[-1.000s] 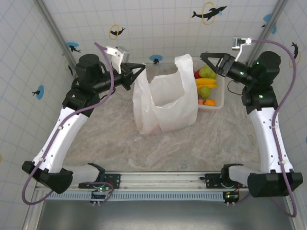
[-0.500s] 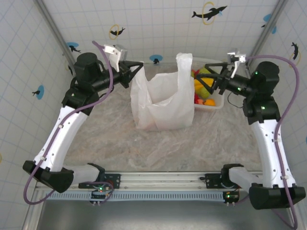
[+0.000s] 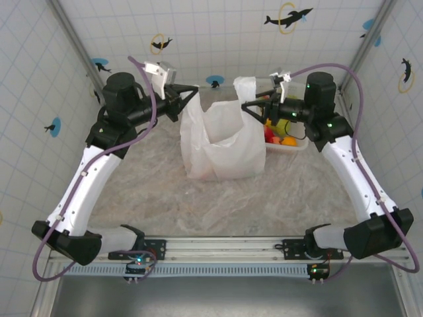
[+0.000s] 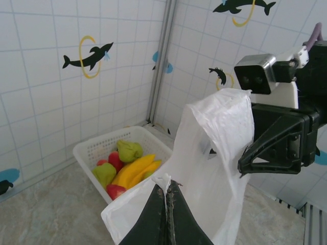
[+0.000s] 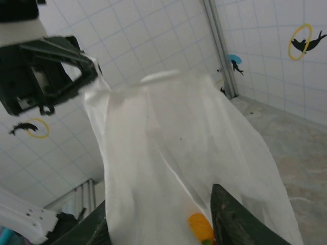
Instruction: Place the fake fruits into the plastic bag and tie a complex knot
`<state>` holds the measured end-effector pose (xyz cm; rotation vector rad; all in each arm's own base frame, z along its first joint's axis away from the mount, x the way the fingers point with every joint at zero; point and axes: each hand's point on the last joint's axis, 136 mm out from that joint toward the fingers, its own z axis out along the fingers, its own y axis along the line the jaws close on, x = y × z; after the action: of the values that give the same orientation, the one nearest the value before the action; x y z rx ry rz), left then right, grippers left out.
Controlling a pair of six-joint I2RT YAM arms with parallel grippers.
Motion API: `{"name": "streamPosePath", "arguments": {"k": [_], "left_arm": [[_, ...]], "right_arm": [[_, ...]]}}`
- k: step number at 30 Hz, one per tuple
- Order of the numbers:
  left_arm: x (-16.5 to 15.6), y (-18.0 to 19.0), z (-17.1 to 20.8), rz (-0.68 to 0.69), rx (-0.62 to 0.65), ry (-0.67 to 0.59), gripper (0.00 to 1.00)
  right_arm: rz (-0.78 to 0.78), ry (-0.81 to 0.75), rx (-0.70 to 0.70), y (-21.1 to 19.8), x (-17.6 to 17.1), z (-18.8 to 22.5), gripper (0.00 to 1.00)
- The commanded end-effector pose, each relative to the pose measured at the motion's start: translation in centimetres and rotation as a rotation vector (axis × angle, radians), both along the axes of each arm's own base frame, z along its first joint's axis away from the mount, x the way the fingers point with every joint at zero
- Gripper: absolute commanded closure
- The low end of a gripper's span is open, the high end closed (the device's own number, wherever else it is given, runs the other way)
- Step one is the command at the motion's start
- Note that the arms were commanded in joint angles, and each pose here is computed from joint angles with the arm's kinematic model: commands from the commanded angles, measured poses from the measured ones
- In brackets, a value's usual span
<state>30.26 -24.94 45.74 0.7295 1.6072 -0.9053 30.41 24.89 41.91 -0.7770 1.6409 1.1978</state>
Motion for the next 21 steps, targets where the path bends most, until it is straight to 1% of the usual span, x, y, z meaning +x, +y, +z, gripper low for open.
{"name": "streamPosePath", "arguments": {"k": [1, 2, 3, 9, 12, 16, 18, 19, 21], "left_arm": [[-0.1, 0.2, 2.5, -0.004, -0.028, -0.072, 1.0], [-0.1, 0.3, 2.7, -0.002, -0.028, -0.072, 1.0], [-0.3, 0.4, 2.8, -0.008, -0.029, -0.077, 1.0], [-1.6, 0.9, 3.4, -0.033, -0.01, -0.087, 1.0], [-2.3, 0.8, 3.2, -0.064, -0.004, -0.096, 1.0], [-2.7, 0.3, 3.1, -0.112, -0.011, -0.093, 1.0], [-2.7, 0.0, 2.9, -0.128, -0.012, -0.079, 1.0], [-2.6, -0.1, 2.7, -0.134, -0.012, -0.075, 1.0], [-2.6, -0.3, 2.4, -0.146, -0.014, -0.058, 1.0]], "right_arm": [[0.035, -0.192, 0.116, -0.3, -2.1, 7.6, 0.69], [0.03, -0.207, 0.126, -0.6, -2.3, 8.5, 0.73], [0.022, -0.21, 0.133, -1.0, -2.5, 9.1, 0.75], [-0.045, -0.166, 0.21, -3.8, -2.0, 10.4, 0.8], [-0.066, -0.135, 0.209, -4.4, -1.5, 9.5, 0.79], [-0.097, -0.093, 0.153, -5.4, -1.4, 7.7, 0.68], [-0.141, -0.107, 0.127, -6.8, -1.9, 7.3, 0.62], [-0.18, -0.117, 0.102, -7.7, -2.1, 6.9, 0.59], [-0.325, -0.13, -0.001, -10.4, -2.5, 5.1, 0.48]]}}
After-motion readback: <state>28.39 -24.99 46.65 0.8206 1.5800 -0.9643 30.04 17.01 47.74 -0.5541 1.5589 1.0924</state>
